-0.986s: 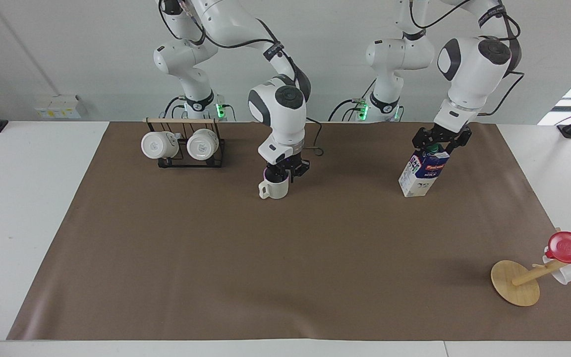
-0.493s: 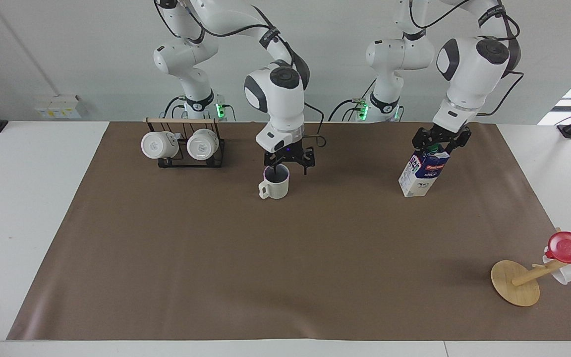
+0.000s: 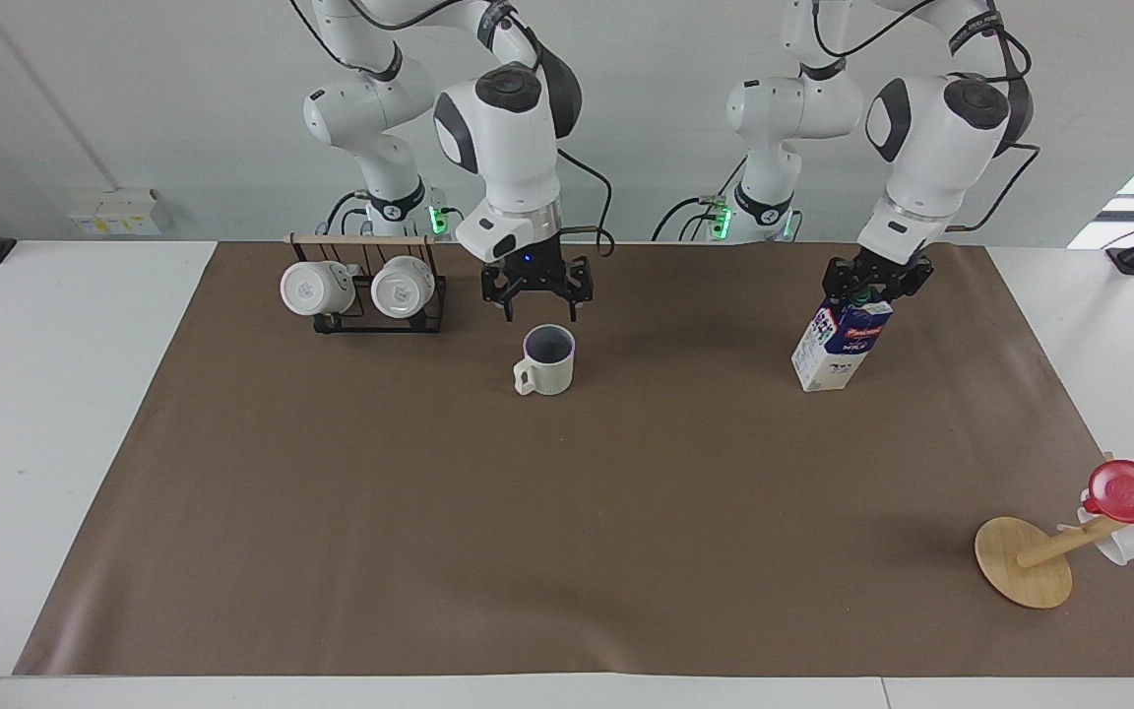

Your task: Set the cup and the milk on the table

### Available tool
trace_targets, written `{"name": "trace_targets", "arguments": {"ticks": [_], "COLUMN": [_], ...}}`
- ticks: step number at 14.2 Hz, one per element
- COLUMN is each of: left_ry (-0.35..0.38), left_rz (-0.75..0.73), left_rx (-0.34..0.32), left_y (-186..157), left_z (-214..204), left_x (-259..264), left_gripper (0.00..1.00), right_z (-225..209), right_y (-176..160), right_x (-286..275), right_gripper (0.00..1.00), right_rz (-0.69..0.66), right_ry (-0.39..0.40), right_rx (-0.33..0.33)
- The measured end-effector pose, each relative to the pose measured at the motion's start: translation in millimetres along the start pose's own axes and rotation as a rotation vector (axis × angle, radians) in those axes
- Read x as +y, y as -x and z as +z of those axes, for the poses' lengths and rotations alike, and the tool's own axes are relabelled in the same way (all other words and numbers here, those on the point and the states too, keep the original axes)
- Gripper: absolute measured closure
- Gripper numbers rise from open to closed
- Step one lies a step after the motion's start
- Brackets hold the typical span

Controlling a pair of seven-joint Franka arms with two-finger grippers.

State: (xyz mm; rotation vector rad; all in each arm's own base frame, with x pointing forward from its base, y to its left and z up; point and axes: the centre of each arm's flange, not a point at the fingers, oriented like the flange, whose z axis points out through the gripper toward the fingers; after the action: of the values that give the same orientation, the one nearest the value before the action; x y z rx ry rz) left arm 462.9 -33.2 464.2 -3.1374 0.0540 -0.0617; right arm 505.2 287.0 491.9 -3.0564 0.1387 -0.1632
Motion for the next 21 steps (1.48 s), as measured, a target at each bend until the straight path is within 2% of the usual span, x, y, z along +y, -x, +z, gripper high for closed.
{"name": "trace_targets", "arguments": {"ticks": [6, 8, 12, 16, 21], "left_ry": [0.0, 0.0, 0.0, 0.003, 0.014], "left_rz": [0.008, 0.01, 0.011, 0.019, -0.019], "left_rx": [0.002, 0.011, 0.028, 0.04, 0.041], "left_y": [-0.2, -1.9, -8.3, -13.5, -4.9], "left_z": [-0.8, -5.2, -27.2, -58.8, -77.2], "left_x": [-0.2, -0.2, 0.6, 26.0, 94.9], "left_gripper": [0.37, 0.44, 0.47, 0.47, 0.47], "right_z": [-70.1, -92.3, -115.3, -120.4, -152.9], "right_y": [-30.1, -33.1, -34.1, -33.8, -41.1], "right_x": [109.9, 157.5, 233.8, 277.7, 285.1], "right_gripper": [0.0, 0.0, 0.0, 0.0, 0.0], "right_rz": [-0.007, -0.021, -0.027, 0.01, 0.026], "right_ry": [0.033, 0.043, 0.053, 0.059, 0.054], "right_rx": [-0.03, -0.047, -0.078, -0.103, -0.04]}}
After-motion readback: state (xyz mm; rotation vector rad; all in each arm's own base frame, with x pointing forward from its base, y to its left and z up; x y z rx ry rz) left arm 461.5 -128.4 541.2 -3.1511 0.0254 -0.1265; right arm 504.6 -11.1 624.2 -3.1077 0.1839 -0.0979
